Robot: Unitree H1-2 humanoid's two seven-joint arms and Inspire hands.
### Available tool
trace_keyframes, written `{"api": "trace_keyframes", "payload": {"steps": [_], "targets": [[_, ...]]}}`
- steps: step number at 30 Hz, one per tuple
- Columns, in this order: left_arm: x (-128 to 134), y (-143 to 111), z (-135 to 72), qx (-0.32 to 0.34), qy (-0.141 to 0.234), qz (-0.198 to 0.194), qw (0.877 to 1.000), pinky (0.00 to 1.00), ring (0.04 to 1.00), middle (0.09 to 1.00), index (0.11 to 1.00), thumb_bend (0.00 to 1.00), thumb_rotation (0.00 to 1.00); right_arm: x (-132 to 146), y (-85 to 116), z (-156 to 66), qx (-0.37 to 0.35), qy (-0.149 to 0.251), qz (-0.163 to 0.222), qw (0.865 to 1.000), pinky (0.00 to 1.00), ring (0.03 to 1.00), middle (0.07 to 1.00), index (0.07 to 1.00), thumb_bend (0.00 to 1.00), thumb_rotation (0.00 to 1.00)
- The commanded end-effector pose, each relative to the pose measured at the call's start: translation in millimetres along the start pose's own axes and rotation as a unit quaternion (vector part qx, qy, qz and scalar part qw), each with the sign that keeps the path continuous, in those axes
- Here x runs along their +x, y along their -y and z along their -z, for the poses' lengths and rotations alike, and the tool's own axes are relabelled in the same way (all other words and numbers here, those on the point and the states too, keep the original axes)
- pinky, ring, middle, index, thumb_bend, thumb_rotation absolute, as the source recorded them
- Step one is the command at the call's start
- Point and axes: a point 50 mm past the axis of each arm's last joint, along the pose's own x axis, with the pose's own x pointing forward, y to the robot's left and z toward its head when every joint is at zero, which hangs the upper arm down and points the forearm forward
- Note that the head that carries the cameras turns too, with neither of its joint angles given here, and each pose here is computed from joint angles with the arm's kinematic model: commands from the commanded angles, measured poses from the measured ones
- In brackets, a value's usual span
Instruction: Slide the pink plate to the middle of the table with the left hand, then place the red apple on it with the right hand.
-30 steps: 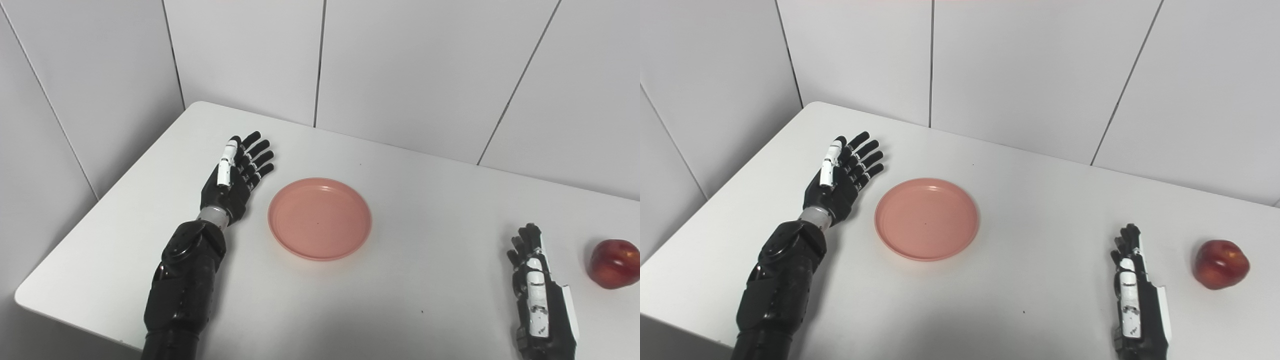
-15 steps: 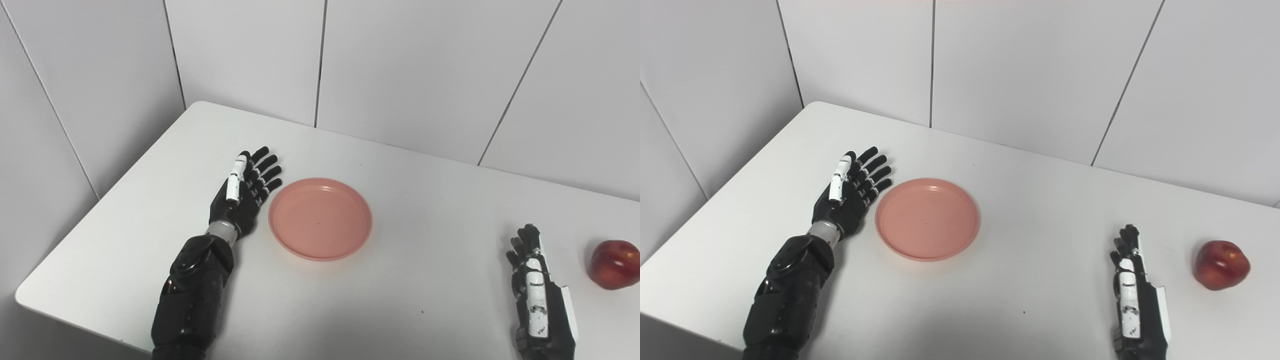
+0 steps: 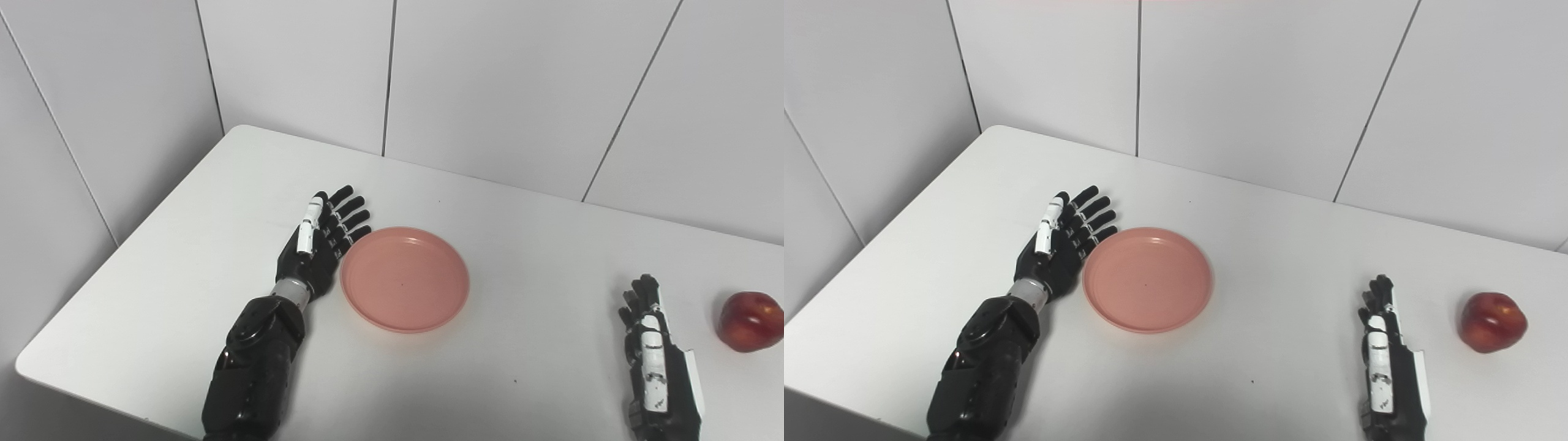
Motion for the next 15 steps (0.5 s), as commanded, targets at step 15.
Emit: {"api": "trace_keyframes", "payload": {"steps": [15], "targets": [[3,50,4,-0.002,0.001,0.025,1.000,0.80,0.822,0.837,0.822,0.35,1.00,-8,-16,10,0.011,-0.028,0.011,0.999,1.00,0.984,0.993,0.991,0.31,1.00]]}}
